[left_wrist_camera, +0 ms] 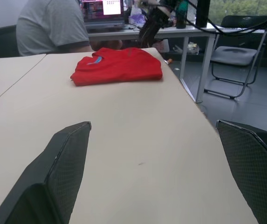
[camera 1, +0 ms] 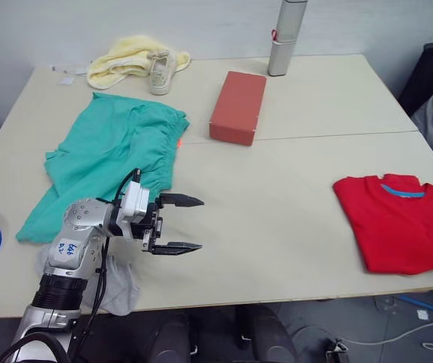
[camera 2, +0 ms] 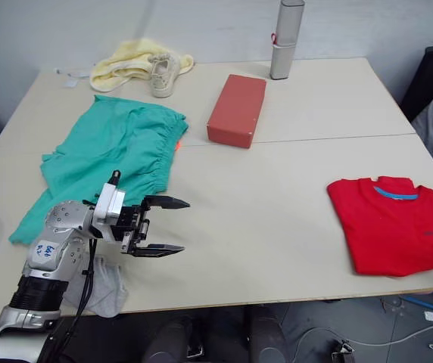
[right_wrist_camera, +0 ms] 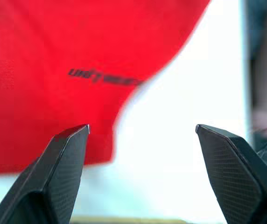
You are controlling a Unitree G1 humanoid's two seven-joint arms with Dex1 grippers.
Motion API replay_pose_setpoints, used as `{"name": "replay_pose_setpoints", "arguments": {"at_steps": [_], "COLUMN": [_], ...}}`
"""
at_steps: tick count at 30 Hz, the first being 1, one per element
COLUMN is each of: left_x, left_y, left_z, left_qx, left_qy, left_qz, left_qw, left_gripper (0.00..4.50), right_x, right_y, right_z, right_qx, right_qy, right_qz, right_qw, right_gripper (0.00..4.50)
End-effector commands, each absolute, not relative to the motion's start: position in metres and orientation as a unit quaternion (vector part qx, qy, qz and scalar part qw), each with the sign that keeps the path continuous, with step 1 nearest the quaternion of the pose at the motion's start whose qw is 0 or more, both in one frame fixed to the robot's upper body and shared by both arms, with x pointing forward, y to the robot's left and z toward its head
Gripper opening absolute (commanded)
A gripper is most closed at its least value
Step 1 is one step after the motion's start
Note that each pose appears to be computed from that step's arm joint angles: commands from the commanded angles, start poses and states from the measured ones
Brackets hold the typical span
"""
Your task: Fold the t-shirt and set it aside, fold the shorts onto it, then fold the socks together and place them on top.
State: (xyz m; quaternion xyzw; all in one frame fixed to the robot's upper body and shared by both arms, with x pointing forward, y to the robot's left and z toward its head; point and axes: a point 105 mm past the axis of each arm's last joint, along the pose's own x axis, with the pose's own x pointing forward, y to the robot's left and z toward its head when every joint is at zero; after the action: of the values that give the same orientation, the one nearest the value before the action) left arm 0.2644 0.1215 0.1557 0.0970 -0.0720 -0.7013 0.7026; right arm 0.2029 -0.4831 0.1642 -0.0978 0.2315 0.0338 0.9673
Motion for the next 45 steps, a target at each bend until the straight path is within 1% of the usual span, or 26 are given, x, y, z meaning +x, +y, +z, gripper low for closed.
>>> {"name": "replay_pose_setpoints", "arguments": {"at_steps": [1, 2, 4, 5, 6, 7, 9, 11, 13, 16, 17, 21, 24, 28, 31, 34, 37, 38, 40, 42, 45], "left_x": [0.269, 0.271, 0.274, 0.275, 0.275, 0.276, 0.277, 0.273, 0.266, 0.252, 0.246, 0.215, 0.192, 0.164, 0.152, 0.158, 0.172, 0.182, 0.195, 0.212, 0.258], "left_y": [0.14, 0.146, 0.159, 0.167, 0.172, 0.177, 0.199, 0.221, 0.239, 0.275, 0.29, 0.334, 0.354, 0.386, 0.395, 0.388, 0.374, 0.366, 0.358, 0.343, 0.315], "left_z": [0.16, 0.161, 0.164, 0.165, 0.166, 0.166, 0.171, 0.173, 0.171, 0.165, 0.163, 0.152, 0.146, 0.134, 0.127, 0.132, 0.14, 0.137, 0.134, 0.141, 0.145], "left_qx": [0.096, 0.1, 0.107, 0.114, 0.118, 0.123, 0.141, 0.159, 0.167, 0.174, 0.17, 0.166, 0.164, 0.146, 0.131, 0.131, 0.143, 0.164, 0.19, 0.177, 0.2], "left_qy": [-0.072, -0.07, -0.069, -0.069, -0.068, -0.067, -0.074, -0.077, -0.07, -0.06, -0.056, -0.03, -0.012, 0.031, 0.057, 0.052, 0.047, 0.075, 0.111, 0.112, 0.142], "left_qz": [-0.672, -0.662, -0.637, -0.622, -0.613, -0.603, -0.549, -0.496, -0.459, -0.377, -0.341, -0.24, -0.192, -0.118, -0.105, -0.127, -0.171, -0.198, -0.223, -0.25, -0.281], "left_qw": [0.73, 0.74, 0.76, 0.772, 0.778, 0.785, 0.821, 0.85, 0.87, 0.908, 0.923, 0.956, 0.968, 0.982, 0.984, 0.982, 0.974, 0.964, 0.95, 0.945, 0.928], "left_gripper": [4.5, 4.5, 4.5, 4.5, 4.5, 4.5, 4.5, 4.5, 4.5, 4.5, 4.5, 4.5, 4.5, 4.5, 4.5, 4.5, 4.5, 4.5, 4.5, 4.5, 4.5], "right_x": [0.213, 0.215, 0.22, 0.223, 0.224, 0.227, 0.235, 0.237, 0.235, 0.224, 0.224, 0.231, 0.224, 0.227, 0.231, 0.239, 0.236, 0.23, 0.22, 0.211, 0.196], "right_y": [-0.455, -0.443, -0.409, -0.39, -0.379, -0.369, -0.324, -0.283, -0.258, -0.213, -0.202, -0.185, -0.176, -0.176, -0.181, -0.193, -0.195, -0.194, -0.192, -0.19, -0.192], "right_z": [0.219, 0.221, 0.219, 0.217, 0.215, 0.213, 0.198, 0.188, 0.186, 0.166, 0.161, 0.154, 0.145, 0.137, 0.129, 0.119, 0.117, 0.118, 0.121, 0.126, 0.138], "right_qx": [-0.149, -0.158, -0.124, -0.152, -0.175, -0.181, -0.202, -0.197, -0.176, -0.146, -0.141, -0.095, -0.105, -0.095, -0.095, -0.124, -0.134, -0.137, -0.135, -0.128, -0.133], "right_qy": [0.068, 0.058, 0.051, 0.045, 0.039, 0.033, -0.016, -0.074, -0.133, -0.172, -0.18, -0.184, -0.175, -0.175, -0.176, -0.156, -0.156, -0.162, -0.17, -0.176, -0.187], "right_qz": [0.111, 0.141, 0.219, 0.259, 0.282, 0.299, 0.365, 0.42, 0.437, 0.5, 0.511, 0.527, 0.566, 0.549, 0.521, 0.455, 0.431, 0.427, 0.428, 0.435, 0.431], "right_qw": [0.98, 0.976, 0.966, 0.953, 0.942, 0.936, 0.908, 0.883, 0.872, 0.836, 0.828, 0.824, 0.799, 0.811, 0.83, 0.868, 0.879, 0.879, 0.877, 0.874, 0.872], "right_gripper": [3.77, 3.77, 4.14, 4.34, 4.43, 4.43, 4.43, 4.43, 4.43, 4.43, 4.43, 4.43, 4.43, 4.43, 4.43, 4.43, 4.43, 4.43, 4.43, 4.43, 4.43]}}
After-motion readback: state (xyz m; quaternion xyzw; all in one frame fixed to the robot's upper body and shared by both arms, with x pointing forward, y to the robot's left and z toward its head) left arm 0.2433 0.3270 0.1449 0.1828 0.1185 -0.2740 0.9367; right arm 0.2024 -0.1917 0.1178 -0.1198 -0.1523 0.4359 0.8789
